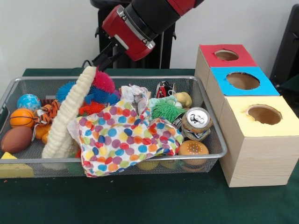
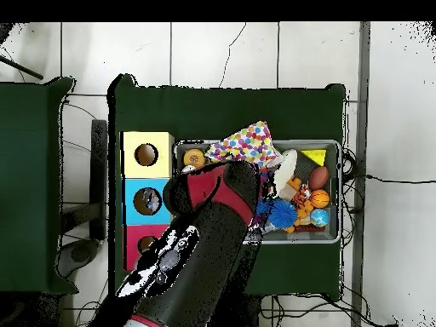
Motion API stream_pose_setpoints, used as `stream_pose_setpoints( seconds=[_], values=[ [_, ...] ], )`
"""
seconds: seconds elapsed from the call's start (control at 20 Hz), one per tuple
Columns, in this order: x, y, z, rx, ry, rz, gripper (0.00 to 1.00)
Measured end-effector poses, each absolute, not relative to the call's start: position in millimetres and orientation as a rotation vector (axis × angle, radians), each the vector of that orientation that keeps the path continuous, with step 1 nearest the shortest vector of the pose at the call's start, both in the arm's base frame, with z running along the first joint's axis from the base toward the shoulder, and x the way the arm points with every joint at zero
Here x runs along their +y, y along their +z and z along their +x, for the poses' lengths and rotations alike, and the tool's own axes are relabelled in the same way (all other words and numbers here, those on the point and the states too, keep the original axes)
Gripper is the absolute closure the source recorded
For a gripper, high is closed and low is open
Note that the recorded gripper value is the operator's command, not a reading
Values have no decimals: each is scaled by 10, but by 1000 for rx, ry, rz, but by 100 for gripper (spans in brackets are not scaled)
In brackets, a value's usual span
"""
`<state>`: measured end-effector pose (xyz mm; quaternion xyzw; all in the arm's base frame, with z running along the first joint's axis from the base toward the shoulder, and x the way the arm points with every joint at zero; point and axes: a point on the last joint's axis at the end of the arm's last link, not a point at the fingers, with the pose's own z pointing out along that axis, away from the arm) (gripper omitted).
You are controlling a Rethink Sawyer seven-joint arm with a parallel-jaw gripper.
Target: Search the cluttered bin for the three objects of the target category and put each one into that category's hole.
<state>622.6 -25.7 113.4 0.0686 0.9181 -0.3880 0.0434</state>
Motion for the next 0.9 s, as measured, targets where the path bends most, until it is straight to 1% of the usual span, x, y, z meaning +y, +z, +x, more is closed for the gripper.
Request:
stream_pose_setpoints(
  seconds=[0.45, 0.5, 0.9],
  values=[
    [-221, 1218, 6337, 2799, -1213, 293, 100],
    [-197, 1248, 6367, 2794, -1207, 307, 0],
    [-171, 1297, 6398, 2786, -1192, 338, 0]
  ],
)
